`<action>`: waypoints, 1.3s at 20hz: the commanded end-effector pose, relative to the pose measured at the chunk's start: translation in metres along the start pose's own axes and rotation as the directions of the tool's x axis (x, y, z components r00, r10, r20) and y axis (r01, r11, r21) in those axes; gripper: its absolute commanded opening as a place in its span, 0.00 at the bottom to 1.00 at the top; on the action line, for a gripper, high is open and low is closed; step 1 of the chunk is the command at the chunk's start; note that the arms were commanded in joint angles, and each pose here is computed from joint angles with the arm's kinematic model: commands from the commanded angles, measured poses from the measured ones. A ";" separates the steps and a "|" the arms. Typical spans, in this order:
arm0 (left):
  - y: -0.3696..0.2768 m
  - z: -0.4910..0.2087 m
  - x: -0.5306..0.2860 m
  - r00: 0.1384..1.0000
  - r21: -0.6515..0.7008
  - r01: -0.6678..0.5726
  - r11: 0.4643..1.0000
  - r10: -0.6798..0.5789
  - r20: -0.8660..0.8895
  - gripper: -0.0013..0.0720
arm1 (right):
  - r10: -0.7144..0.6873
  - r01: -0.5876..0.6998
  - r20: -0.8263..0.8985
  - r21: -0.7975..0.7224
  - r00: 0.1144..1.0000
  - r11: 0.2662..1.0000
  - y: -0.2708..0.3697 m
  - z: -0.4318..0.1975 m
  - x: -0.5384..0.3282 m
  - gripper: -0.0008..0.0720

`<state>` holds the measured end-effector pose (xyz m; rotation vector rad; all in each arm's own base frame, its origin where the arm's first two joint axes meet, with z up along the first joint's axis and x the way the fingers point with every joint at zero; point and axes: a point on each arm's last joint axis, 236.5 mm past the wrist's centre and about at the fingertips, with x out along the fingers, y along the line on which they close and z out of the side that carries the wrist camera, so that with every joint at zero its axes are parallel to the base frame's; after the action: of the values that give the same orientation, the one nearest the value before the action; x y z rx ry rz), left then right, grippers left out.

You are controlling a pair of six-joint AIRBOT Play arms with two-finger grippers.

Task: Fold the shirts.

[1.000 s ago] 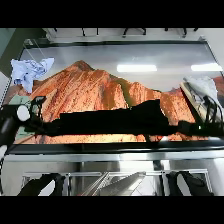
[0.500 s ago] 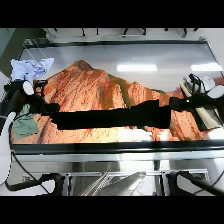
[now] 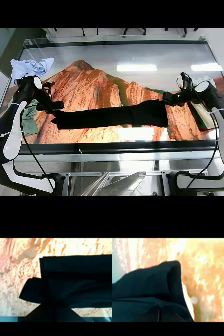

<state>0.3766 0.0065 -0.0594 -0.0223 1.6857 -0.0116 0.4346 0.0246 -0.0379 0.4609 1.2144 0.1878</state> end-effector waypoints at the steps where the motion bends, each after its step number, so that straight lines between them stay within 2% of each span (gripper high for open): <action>1: 0.000 0.001 0.002 1.000 0.000 0.001 1.000 -0.001 -0.008 0.04 | 0.006 -0.006 0.033 -0.002 0.999 1.000 -0.002 0.010 0.008 0.32; 2: 0.000 0.000 0.002 1.000 0.000 0.001 1.000 -0.001 -0.011 0.25 | 0.003 -0.003 0.031 -0.002 1.000 1.000 -0.004 0.009 0.007 0.93; 3: 0.000 0.000 0.000 1.000 0.000 0.000 1.000 0.000 -0.006 0.73 | 0.003 -0.003 0.009 -0.007 1.000 1.000 -0.006 0.005 0.005 0.98; 4: 0.003 0.002 -0.006 1.000 -0.008 0.000 1.000 0.000 0.017 0.94 | 0.005 -0.005 -0.025 -0.004 1.000 1.000 -0.008 -0.001 0.000 0.98; 8: 0.019 0.022 -0.053 0.990 -0.084 0.008 0.996 0.003 0.138 0.93 | 0.038 -0.040 -0.139 -0.009 0.989 0.999 -0.025 -0.023 -0.023 0.98; 11: 0.011 0.029 -0.100 0.977 -0.128 0.042 0.991 -0.014 0.212 0.93 | 0.047 -0.042 -0.154 0.037 0.987 0.998 -0.049 -0.027 -0.026 0.98; 12: 0.000 0.028 -0.114 0.972 -0.102 0.056 0.993 -0.031 0.232 0.63 | 0.067 -0.059 -0.162 0.055 0.985 0.997 -0.053 -0.028 -0.022 0.98; 13: -0.011 0.025 -0.127 0.967 -0.064 0.053 0.997 -0.036 0.252 0.05 | 0.102 -0.091 -0.186 0.069 0.977 0.994 -0.053 -0.033 -0.015 0.98; 18: -0.072 0.018 -0.178 0.921 0.099 0.032 0.995 -0.068 0.385 0.04 | 0.289 -0.273 -0.254 0.099 0.923 0.957 -0.029 -0.047 0.021 0.98; 23: -0.130 0.002 -0.189 0.909 0.234 0.020 0.972 -0.115 0.401 0.04 | 0.334 -0.317 -0.262 0.106 0.905 0.942 -0.025 -0.051 0.052 0.98; 26: -0.158 -0.004 -0.188 0.904 0.277 0.024 0.961 -0.139 0.405 0.04 | 0.391 -0.382 -0.317 0.093 0.864 0.919 0.003 -0.064 0.058 0.97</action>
<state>0.4014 -0.1206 0.1268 0.0787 1.2589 -0.2340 0.4004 0.0445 -0.0977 0.7234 1.4212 0.5466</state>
